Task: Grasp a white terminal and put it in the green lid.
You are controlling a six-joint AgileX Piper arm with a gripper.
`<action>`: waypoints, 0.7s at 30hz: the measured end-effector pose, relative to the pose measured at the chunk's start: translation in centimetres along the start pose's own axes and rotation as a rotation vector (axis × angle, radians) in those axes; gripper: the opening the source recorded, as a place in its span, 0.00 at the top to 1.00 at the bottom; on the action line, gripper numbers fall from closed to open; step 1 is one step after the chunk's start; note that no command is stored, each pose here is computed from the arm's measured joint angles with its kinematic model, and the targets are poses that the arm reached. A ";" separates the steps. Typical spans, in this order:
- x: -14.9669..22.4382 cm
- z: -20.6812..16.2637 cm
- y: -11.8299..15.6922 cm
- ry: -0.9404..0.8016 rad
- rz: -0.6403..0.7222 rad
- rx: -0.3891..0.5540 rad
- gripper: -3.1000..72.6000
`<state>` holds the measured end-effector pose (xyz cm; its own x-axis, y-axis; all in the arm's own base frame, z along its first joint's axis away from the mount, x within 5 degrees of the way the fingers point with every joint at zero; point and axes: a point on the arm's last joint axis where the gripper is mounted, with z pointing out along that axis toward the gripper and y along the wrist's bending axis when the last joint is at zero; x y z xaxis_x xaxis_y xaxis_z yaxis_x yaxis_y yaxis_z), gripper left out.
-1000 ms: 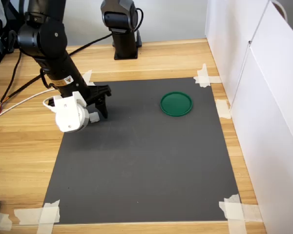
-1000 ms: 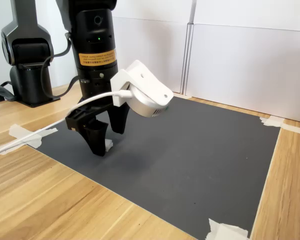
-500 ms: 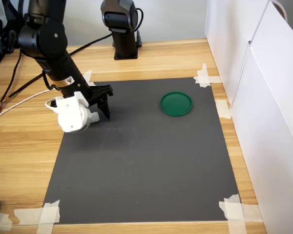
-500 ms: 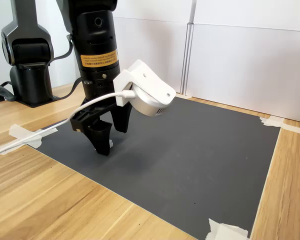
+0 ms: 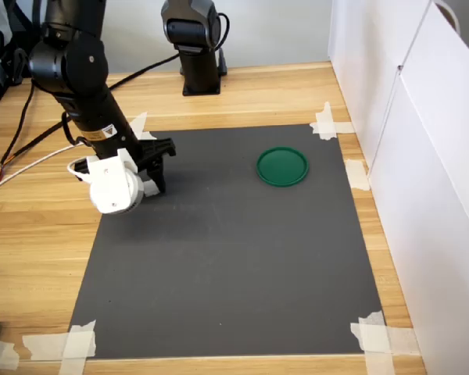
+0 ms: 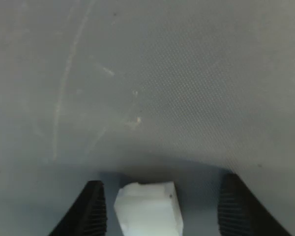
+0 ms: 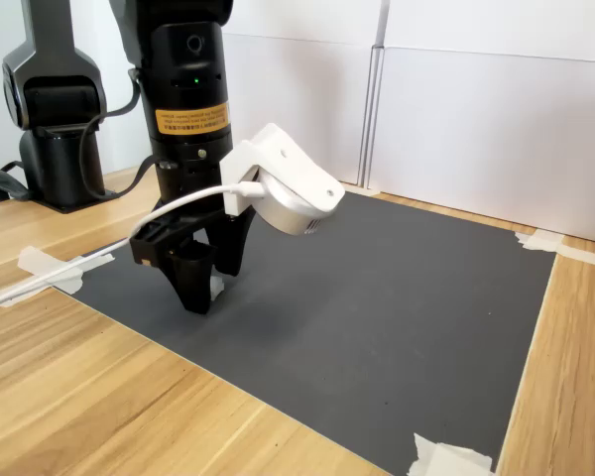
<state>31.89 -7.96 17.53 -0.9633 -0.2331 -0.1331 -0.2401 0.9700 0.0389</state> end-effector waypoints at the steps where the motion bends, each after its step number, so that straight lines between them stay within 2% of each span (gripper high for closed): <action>1: 0.0 0.2 0.0 0.007 0.000 -0.003 0.26; 13: -0.1 0.3 -0.1 0.024 -0.009 -0.009 0.33; 16: -0.1 0.3 -0.1 0.023 -0.009 -0.008 0.37; 21: -0.1 0.3 0.0 0.016 0.004 -0.022 0.51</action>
<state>32.06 -7.91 17.27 -0.9660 -0.2309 -0.1166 -0.2390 0.9691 0.0608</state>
